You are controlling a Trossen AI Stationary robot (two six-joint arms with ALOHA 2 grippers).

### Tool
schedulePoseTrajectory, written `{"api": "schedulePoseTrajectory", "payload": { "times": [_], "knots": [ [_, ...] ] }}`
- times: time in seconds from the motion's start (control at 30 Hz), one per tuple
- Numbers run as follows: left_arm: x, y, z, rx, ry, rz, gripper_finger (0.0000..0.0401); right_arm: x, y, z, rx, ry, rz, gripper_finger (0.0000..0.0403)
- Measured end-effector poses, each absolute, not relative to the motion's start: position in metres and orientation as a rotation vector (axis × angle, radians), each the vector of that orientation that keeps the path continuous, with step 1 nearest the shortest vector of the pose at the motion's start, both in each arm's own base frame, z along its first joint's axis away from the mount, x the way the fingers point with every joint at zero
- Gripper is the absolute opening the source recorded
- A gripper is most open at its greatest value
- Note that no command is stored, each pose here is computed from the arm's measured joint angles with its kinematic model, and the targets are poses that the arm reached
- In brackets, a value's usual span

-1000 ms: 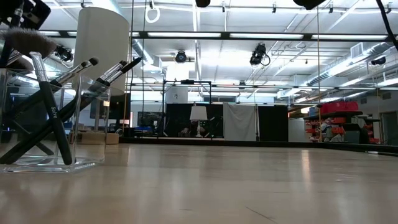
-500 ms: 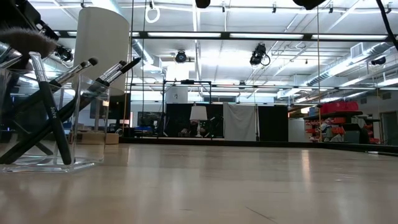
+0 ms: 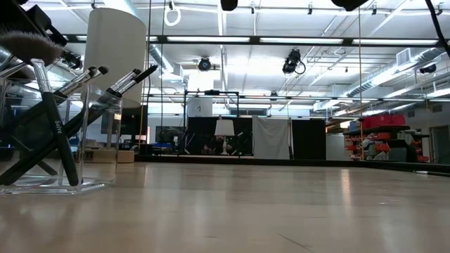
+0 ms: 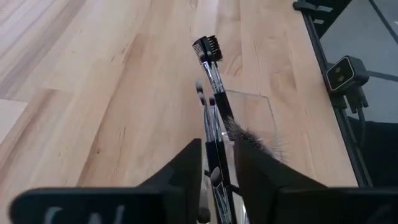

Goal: Put items in baskets/containers
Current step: Put the eyeshadow brush into the transparent organizer, then return to Home Position

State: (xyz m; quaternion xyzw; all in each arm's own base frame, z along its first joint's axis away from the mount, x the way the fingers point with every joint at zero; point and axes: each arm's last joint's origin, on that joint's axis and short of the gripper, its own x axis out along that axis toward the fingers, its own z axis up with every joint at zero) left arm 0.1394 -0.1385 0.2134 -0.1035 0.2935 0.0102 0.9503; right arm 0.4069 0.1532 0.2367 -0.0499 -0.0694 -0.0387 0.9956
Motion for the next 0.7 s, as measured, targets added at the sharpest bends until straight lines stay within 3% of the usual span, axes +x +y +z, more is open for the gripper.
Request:
{"api": "schedulePoseTrajectory", "payload": {
  "times": [0.3, 0.57, 0.7],
  "knots": [
    [0.131, -0.129, 0.238, -0.209, 0.528, -0.031, 0.0147, 0.408, 0.152, 0.236, -0.092, -0.131, -0.080, 0.0162],
    [0.110, -0.107, 0.280, -0.181, 0.388, -0.130, 0.0137, 0.407, 0.131, 0.225, 0.073, 0.076, -0.276, 0.0162],
    [0.099, -0.091, 0.283, -0.118, 0.373, -0.077, 0.0123, 0.396, 0.112, 0.233, 0.131, 0.296, -0.191, 0.0162]
  ]
}}
